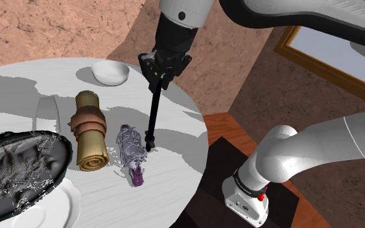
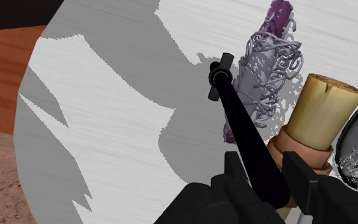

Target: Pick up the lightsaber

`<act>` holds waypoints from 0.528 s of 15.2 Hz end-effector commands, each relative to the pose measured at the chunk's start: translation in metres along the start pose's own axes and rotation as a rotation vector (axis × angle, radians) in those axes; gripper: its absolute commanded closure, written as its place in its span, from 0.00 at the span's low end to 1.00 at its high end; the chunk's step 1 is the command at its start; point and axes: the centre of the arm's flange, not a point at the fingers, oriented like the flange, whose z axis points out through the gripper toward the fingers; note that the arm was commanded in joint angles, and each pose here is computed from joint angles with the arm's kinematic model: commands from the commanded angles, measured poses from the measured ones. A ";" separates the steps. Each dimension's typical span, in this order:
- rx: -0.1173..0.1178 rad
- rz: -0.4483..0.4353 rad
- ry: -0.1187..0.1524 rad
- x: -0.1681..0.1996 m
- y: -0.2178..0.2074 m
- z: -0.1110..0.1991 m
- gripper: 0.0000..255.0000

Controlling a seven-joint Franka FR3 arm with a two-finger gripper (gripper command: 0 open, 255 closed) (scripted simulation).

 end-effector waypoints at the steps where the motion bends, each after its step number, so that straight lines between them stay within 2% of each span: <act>1: 0.000 0.000 0.000 0.000 0.000 0.001 1.00; 8: 0.000 0.000 0.000 0.001 -0.001 0.000 1.00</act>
